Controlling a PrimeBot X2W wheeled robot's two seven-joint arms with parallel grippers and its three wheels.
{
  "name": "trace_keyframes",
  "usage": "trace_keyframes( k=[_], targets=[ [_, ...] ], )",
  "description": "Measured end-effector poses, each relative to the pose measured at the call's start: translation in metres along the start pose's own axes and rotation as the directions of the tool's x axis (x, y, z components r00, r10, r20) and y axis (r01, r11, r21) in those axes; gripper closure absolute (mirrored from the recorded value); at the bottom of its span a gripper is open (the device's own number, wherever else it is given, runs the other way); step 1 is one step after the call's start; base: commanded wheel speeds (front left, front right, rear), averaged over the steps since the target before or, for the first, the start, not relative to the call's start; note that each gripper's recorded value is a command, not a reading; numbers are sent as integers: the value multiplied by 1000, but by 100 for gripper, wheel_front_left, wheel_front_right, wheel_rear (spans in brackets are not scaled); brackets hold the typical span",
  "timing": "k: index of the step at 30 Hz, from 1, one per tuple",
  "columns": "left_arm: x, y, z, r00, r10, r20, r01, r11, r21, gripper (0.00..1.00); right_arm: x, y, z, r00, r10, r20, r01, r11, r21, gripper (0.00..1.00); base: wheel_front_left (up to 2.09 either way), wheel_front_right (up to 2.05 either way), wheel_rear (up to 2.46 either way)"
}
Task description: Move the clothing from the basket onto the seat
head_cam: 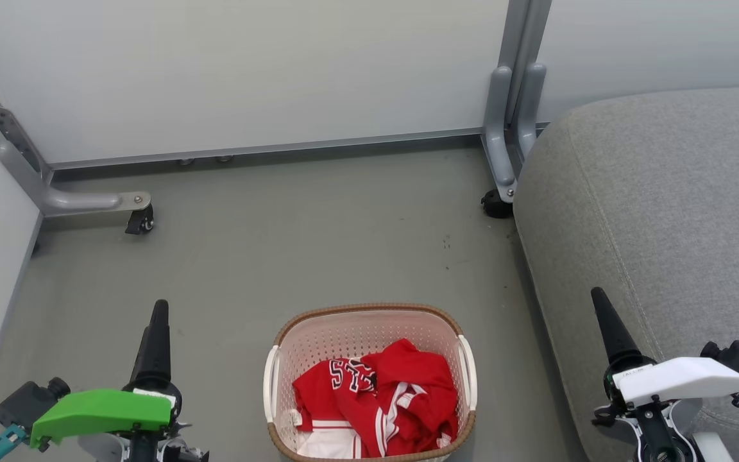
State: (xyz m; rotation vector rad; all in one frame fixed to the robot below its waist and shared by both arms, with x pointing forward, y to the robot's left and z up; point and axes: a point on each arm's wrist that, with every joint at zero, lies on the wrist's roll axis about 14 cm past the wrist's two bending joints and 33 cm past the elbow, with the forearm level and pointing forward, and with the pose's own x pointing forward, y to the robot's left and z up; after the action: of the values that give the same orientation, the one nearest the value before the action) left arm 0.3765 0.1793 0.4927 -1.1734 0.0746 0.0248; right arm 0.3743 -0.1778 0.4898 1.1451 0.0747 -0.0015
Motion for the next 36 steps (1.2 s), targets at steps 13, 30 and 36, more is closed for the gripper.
trace_keyframes(
  k=[13,30,36],
  targets=[
    [-4,-13,-8,1000,-30,-1,29,971,235,0,-4,11,-10,999,38,-15,-40,972,-233,0,0,0,0],
    [-10,-26,-15,998,-68,9,56,878,476,0,-9,25,-11,995,95,-6,-88,891,-446,0,0,0,0],
    [-10,-28,-16,997,-77,12,59,837,544,0,-8,29,-10,994,113,0,-97,855,-509,0,0,0,0]
  ],
)
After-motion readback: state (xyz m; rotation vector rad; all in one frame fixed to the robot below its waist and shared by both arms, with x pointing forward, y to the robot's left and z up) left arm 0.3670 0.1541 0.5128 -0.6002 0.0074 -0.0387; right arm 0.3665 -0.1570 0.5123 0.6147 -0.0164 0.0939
